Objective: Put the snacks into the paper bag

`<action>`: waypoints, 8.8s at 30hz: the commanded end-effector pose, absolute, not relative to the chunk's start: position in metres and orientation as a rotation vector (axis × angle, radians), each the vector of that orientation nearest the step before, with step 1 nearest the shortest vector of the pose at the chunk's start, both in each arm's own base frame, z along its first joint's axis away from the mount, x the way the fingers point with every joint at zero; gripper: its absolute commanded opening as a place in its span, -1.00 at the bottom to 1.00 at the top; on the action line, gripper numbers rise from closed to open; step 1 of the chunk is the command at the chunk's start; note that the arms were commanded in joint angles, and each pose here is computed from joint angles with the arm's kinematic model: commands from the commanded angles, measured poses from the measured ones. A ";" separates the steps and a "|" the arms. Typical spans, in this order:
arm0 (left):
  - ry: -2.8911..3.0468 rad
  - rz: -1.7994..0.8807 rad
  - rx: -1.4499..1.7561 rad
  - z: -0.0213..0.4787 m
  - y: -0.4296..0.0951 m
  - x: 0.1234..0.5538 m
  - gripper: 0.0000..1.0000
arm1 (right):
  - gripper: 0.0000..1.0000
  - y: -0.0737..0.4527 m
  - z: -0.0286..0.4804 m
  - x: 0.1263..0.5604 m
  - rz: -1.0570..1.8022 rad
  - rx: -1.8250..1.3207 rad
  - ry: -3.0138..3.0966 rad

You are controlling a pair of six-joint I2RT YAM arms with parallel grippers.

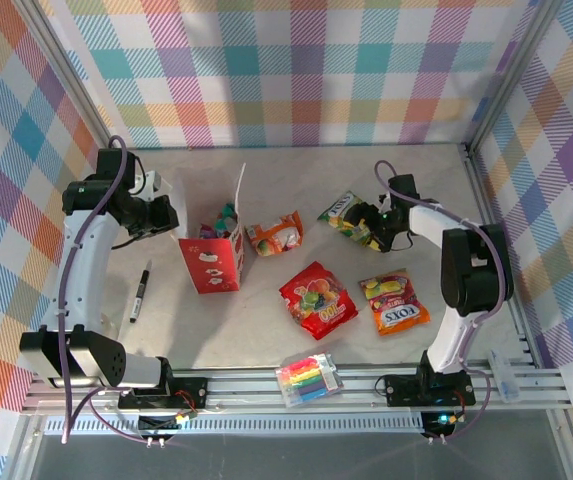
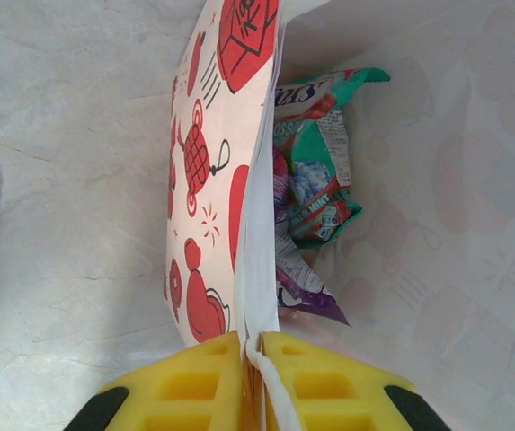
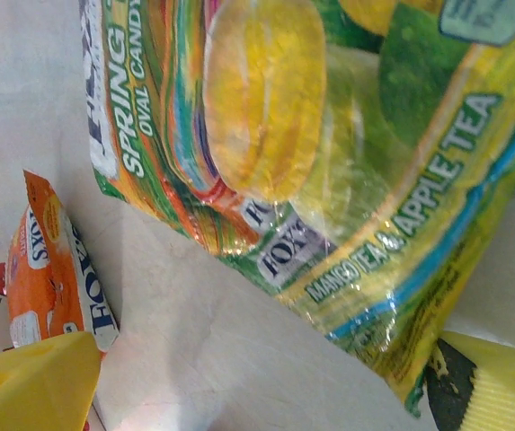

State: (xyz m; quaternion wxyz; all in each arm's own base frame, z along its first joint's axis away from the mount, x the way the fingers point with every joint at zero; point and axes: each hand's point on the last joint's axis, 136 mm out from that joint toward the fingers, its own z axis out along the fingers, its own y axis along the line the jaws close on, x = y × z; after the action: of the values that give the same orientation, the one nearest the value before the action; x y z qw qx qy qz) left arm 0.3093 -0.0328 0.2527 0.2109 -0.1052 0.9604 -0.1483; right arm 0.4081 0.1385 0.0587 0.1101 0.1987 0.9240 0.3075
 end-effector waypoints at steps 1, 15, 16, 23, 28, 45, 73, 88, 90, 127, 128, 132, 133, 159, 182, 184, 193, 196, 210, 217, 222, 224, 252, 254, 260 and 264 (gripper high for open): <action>2.679 -0.379 -0.335 0.254 -0.025 0.309 -0.74 | 0.82 0.140 0.058 0.417 0.932 0.587 2.712; 2.691 -0.389 -0.343 0.251 -0.026 0.316 -0.74 | 0.76 0.133 0.039 0.424 0.857 0.623 2.725; 2.690 -0.391 -0.344 0.251 -0.026 0.317 -0.74 | 0.74 0.134 0.038 0.426 0.872 0.635 2.718; 2.693 -0.399 -0.349 0.250 -0.027 0.318 -0.74 | 0.62 0.138 0.036 0.434 0.912 0.656 2.691; 2.691 -0.403 -0.355 0.250 -0.027 0.318 -0.74 | 0.36 0.133 0.029 0.431 0.870 0.704 2.710; 2.667 -0.433 -0.355 0.255 -0.031 0.315 -0.74 | -0.59 0.110 0.015 0.423 0.630 0.718 2.744; 2.626 -0.450 -0.342 0.259 -0.033 0.310 -0.74 | -1.00 0.112 0.080 0.402 0.461 0.424 2.681; 2.612 -0.468 -0.335 0.261 -0.035 0.311 -0.74 | -1.00 0.111 0.143 0.389 0.405 0.301 2.598; 2.608 -0.469 -0.334 0.261 -0.035 0.312 -0.74 | -1.00 0.112 0.154 0.388 0.402 0.283 2.578; 2.565 -0.477 -0.323 0.271 -0.035 0.327 -0.85 | -1.00 0.201 0.404 0.370 0.478 -0.253 2.015; 2.567 -0.472 -0.323 0.271 -0.034 0.326 -0.87 | -1.00 0.203 0.411 0.370 0.480 -0.265 1.997; 2.575 -0.422 -0.325 0.270 -0.029 0.322 -0.91 | -1.00 0.215 0.439 0.369 0.497 -0.313 1.923; 2.577 -0.415 -0.322 0.270 -0.028 0.321 -0.91 | -1.00 0.218 0.447 0.368 0.505 -0.327 1.899; 2.577 -0.386 -0.327 0.270 -0.025 0.313 -0.91 | -1.00 0.352 0.532 0.312 0.986 -0.838 1.607; 2.594 -0.408 -0.325 0.263 -0.028 0.306 -0.91 | -1.00 0.430 0.454 0.289 1.013 -1.166 1.655; 2.601 -0.408 -0.326 0.261 -0.028 0.305 -0.91 | -1.00 0.432 0.449 0.289 1.003 -1.177 1.664; 2.607 -0.403 -0.329 0.258 -0.027 0.304 -0.90 | -1.00 0.448 0.420 0.283 0.933 -1.266 1.685; 2.608 -0.412 -0.327 0.258 -0.028 0.304 -0.90 | -1.00 0.451 0.409 0.283 0.933 -1.280 1.716; 2.599 -0.423 -0.312 0.259 -0.030 0.301 -0.90 | -1.00 0.462 0.364 0.282 0.892 -1.345 1.833; 2.604 -0.432 -0.315 0.255 -0.031 0.300 -0.90 | -1.00 0.467 0.356 0.278 0.881 -1.365 1.841; 2.605 -0.434 -0.315 0.255 -0.032 0.300 -0.90 | -1.00 0.470 0.348 0.277 0.861 -1.385 1.854; 2.606 -0.434 -0.316 0.254 -0.032 0.299 -0.90 | -1.00 0.472 0.346 0.274 0.870 -1.396 1.852; 2.616 -0.437 -0.320 0.251 -0.032 0.304 -0.89 | 0.04 0.475 0.334 0.272 0.852 -1.373 1.919; 2.616 -0.437 -0.319 0.251 -0.032 0.304 -0.89 | 0.02 0.471 0.338 0.271 0.835 -1.370 1.916; 2.618 -0.434 -0.320 0.250 -0.031 0.303 -0.89 | -0.01 0.453 0.357 0.264 0.804 -1.346 1.897; 2.618 -0.434 -0.317 0.250 -0.031 0.303 -0.89 | 0.01 0.438 0.368 0.257 0.784 -1.329 1.885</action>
State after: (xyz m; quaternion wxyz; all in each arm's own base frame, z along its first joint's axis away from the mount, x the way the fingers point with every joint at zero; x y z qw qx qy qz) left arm 0.3084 -0.0330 0.2583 0.2498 -0.1173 0.9483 -0.1569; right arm 0.2690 0.4525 0.3276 0.3032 -0.5147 0.7454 0.2958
